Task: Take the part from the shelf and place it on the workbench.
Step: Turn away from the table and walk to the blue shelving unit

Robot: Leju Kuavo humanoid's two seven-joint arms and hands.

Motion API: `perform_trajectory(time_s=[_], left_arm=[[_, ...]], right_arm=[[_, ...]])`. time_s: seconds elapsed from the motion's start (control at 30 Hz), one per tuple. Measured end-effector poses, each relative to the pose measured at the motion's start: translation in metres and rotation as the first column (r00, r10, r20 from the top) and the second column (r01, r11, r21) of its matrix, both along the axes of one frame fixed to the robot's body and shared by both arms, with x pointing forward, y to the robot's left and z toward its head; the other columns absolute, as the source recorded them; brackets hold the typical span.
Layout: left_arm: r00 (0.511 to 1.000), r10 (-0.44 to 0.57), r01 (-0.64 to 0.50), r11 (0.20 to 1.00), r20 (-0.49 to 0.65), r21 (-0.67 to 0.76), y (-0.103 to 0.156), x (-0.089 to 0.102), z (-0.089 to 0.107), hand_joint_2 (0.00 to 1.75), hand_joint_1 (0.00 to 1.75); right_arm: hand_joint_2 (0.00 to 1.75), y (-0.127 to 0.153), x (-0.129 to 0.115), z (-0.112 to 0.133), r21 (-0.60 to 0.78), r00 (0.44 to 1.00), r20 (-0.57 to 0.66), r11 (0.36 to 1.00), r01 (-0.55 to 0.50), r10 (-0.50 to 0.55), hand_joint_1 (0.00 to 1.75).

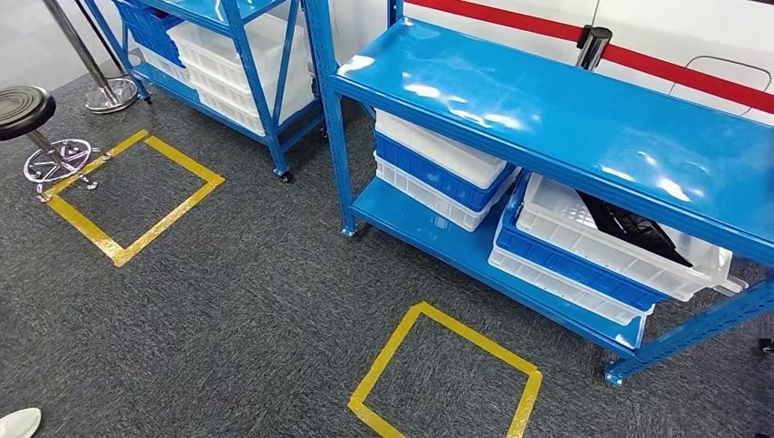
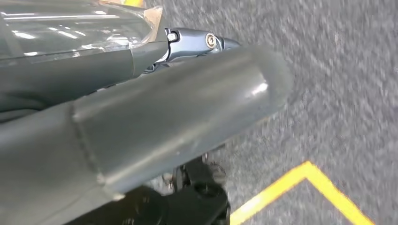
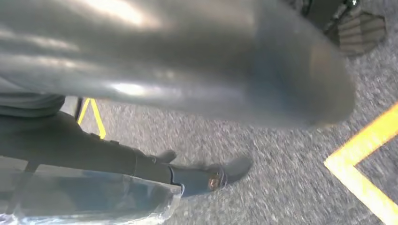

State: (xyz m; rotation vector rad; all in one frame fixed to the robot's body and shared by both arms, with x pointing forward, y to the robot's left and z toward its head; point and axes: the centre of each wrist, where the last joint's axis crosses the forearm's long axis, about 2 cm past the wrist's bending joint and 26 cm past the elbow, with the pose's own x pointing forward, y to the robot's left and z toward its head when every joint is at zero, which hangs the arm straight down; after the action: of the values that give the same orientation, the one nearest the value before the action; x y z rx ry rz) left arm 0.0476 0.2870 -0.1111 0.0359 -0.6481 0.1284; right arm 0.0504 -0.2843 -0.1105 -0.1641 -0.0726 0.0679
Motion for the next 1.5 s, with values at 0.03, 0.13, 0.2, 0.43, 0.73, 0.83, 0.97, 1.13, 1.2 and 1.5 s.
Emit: perform_trajectory(time_s=[0.03, 0.13, 0.2, 0.43, 0.73, 0.83, 0.97, 1.13, 1.2, 1.5], left_arm=[[1.0, -0.001, 0.001, 1.0, 0.0, 0.004, -0.001, 0.0007, 0.0001, 0.0, 0.0], [1.0, -0.004, 0.004, 1.0, -0.005, 0.012, -0.0032, 0.0005, 0.0001, 0.0, 0.0], [1.0, -0.006, 0.006, 1.0, -0.01, 0.013, -0.0039, -0.0003, 0.0, 0.0, 0.0], [1.0, -0.006, 0.007, 1.0, -0.011, 0.019, -0.0056, 0.0006, 0.0002, 0.0, 0.0], [1.0, -0.004, 0.005, 0.999, -0.018, 0.047, -0.0037, 0.0026, 0.0004, 0.0, 0.0], [1.0, -0.009, 0.01, 0.999, -0.02, 0.052, -0.0032, 0.0022, 0.0004, 0.0, 0.0], [1.0, -0.012, 0.013, 0.998, -0.021, 0.06, -0.0011, 0.0032, 0.0005, 0.0, 0.0], [1.0, -0.015, 0.016, 0.998, -0.017, 0.068, -0.0021, 0.0057, 0.0008, 0.0, 0.0], [1.0, -0.015, 0.017, 0.997, -0.02, 0.069, -0.002, 0.0038, 0.0006, 0.0, 0.0], [1.0, -0.019, 0.019, 0.998, -0.01, 0.066, -0.0029, 0.0059, 0.0009, 0.0, 0.0]], right_arm=[[0.0, -0.0001, -0.0001, 0.0, -0.001, 1.0, 0.0, 1.0, -0.002, 0.002, 0.0], [0.0, -0.0005, 0.0025, 0.0003, -0.005, 1.0, 0.005, 1.0, -0.008, 0.008, 0.0], [0.0, -0.0008, 0.0031, 0.0004, -0.006, 1.0, 0.006, 1.0, -0.01, 0.01, 0.0], [0.0, -0.0023, 0.0033, 0.0004, -0.01, 1.0, 0.008, 1.0, -0.013, 0.013, 0.0], [0.0, -0.0006, 0.0028, 0.0004, -0.013, 1.0, 0.009, 1.0, -0.028, 0.029, 0.0], [0.0, 0.0002, 0.0016, 0.0002, -0.014, 1.0, 0.007, 1.0, -0.028, 0.028, 0.0], [0.0, 0.0036, 0.0029, 0.0005, -0.011, 1.0, 0.01, 1.0, -0.026, 0.026, 0.0], [0.0, 0.0049, 0.0014, 0.0004, -0.016, 1.0, 0.005, 1.0, -0.023, 0.023, 0.0], [0.0, 0.0052, 0.0024, 0.0005, -0.017, 1.0, 0.006, 1.0, -0.023, 0.023, 0.0], [0.0, 0.0049, 0.0023, 0.0005, -0.021, 1.0, 0.004, 0.999, -0.029, 0.029, 0.0]])
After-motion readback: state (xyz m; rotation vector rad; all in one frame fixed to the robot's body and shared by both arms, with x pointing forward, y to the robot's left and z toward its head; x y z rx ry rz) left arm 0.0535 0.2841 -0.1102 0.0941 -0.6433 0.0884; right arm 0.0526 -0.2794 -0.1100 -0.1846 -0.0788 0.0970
